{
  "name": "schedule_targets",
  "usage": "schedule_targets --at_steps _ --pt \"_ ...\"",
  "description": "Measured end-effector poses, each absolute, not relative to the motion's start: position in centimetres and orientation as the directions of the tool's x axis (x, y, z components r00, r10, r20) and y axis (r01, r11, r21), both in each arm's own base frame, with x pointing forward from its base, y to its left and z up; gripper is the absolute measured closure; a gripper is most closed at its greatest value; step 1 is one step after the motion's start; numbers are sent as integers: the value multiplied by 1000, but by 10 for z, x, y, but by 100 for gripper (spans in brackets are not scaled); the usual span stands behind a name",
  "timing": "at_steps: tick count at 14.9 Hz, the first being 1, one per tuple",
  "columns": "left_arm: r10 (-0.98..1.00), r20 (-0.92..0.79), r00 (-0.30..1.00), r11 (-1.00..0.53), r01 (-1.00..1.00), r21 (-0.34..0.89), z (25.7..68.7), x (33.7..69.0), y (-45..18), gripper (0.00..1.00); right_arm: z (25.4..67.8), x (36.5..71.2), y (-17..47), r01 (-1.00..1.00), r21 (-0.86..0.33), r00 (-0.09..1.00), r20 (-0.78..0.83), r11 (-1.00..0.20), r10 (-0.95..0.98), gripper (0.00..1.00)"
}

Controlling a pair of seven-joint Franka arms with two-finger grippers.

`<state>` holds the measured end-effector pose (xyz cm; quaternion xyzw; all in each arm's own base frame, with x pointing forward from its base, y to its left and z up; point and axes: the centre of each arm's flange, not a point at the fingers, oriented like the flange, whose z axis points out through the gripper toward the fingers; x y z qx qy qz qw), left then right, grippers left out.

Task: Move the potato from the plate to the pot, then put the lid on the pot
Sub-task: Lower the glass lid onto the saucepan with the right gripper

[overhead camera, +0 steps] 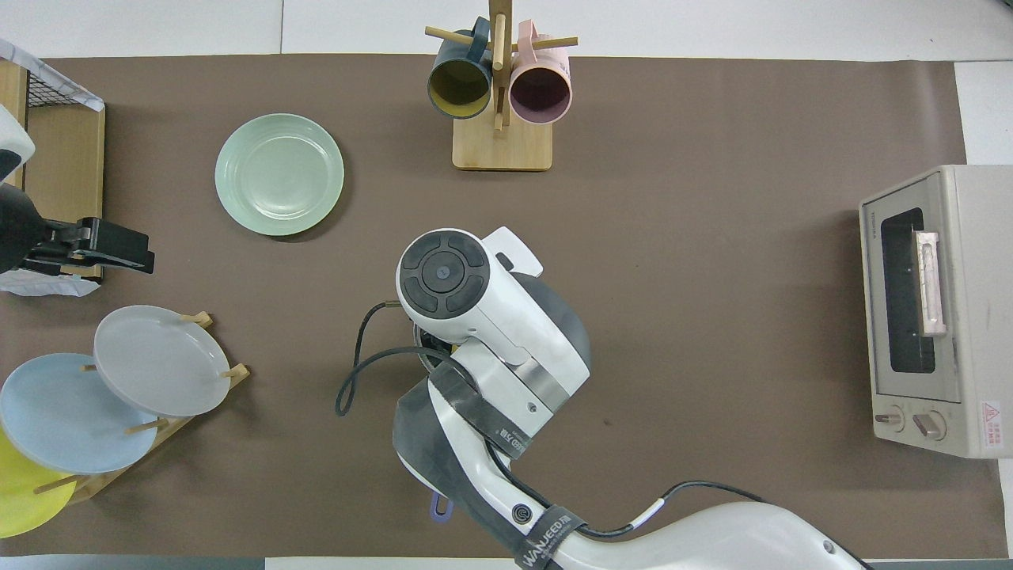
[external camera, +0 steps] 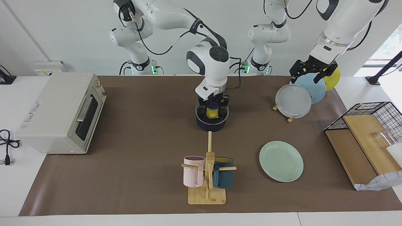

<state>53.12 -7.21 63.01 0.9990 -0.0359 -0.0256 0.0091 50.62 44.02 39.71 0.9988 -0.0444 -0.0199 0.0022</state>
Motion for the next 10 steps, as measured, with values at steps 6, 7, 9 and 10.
schedule_targets --at_steps 6,7,9,10 --pt "-72 -50 996 -997 -71 20 630 531 -72 0 401 514 432 -105 -1 994 -31 -994 -105 0" --pt "-72 -50 996 -997 -71 20 630 531 -72 0 410 518 429 -113 -11 993 -20 -994 -113 0" --pt "-72 -50 996 -997 -71 20 630 531 -72 0 434 530 411 -145 -29 989 4 -989 -146 0" --pt "-72 -50 996 -997 -71 20 630 531 -72 0 449 536 399 -165 -34 986 15 -986 -166 0"
